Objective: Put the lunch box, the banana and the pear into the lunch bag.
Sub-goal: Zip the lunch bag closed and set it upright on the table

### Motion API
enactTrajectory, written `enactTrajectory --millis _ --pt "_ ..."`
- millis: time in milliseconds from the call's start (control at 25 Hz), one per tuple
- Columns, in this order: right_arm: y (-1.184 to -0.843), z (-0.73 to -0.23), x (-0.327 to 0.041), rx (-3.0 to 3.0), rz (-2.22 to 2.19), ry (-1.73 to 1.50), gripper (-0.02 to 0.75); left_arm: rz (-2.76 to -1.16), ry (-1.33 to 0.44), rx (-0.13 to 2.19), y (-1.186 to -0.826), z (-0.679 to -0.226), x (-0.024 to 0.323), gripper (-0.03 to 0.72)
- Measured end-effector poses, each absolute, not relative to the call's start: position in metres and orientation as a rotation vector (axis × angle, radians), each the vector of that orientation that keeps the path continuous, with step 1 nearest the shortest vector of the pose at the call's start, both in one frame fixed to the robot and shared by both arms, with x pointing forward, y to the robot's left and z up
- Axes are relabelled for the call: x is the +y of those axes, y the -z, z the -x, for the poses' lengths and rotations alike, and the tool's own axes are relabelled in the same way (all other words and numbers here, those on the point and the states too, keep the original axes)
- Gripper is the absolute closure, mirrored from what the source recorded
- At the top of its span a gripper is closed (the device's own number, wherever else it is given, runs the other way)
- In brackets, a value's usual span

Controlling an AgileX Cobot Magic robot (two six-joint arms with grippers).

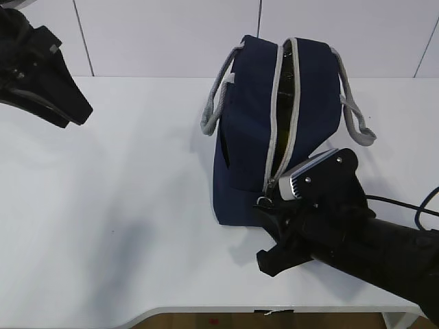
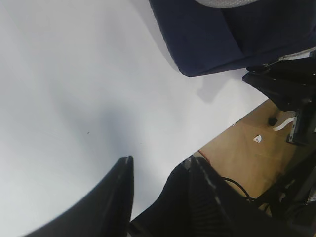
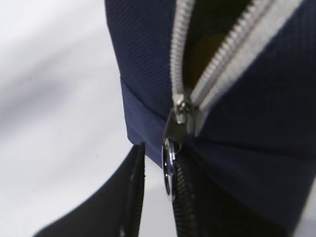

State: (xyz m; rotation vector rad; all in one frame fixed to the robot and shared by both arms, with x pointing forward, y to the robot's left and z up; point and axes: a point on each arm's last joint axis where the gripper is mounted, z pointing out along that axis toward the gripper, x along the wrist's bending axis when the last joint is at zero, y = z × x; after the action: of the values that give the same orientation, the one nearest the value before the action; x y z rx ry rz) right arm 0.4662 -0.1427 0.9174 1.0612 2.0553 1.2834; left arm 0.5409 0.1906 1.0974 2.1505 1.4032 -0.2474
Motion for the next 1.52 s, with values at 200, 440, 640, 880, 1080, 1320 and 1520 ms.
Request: enactTrajectory --millis 200,440,640,880,1080,1320,1520 --pt "-0.916 -0.466 -0.143 2.06 -1.083 -1.27 0.658 -2.15 0.247 1.403 -1.097 -0.541 0.191 0.401" --pt "-0.916 -0.467 -0.145 2.041 -1.124 -1.264 0.731 -2.15 0.247 1.403 -1.097 -0.541 0.191 0.409" --pt "-0.917 -0.467 -0.145 2.035 -1.129 -1.265 0.731 -2.15 0.247 1.403 -1.097 -0.541 0.191 0.412" --pt "-0.929 -0.463 -0.148 2.036 -1.159 -1.268 0.731 -2.15 0.247 1.403 -1.097 -0.541 0.191 0.412" --pt "-0.95 -0.456 -0.153 2.012 -1.194 -1.301 0.731 -2.15 0.247 1.403 -1.097 -0.541 0.191 0.412" --pt "-0.974 -0.446 -0.158 1.993 -1.173 -1.344 0.731 -2.15 0.247 1.403 -1.097 -0.541 0.191 0.421" --pt "-0.993 -0.447 -0.157 1.95 -1.145 -1.391 0.731 -2.15 0.247 1.403 -1.097 -0.541 0.191 0.424"
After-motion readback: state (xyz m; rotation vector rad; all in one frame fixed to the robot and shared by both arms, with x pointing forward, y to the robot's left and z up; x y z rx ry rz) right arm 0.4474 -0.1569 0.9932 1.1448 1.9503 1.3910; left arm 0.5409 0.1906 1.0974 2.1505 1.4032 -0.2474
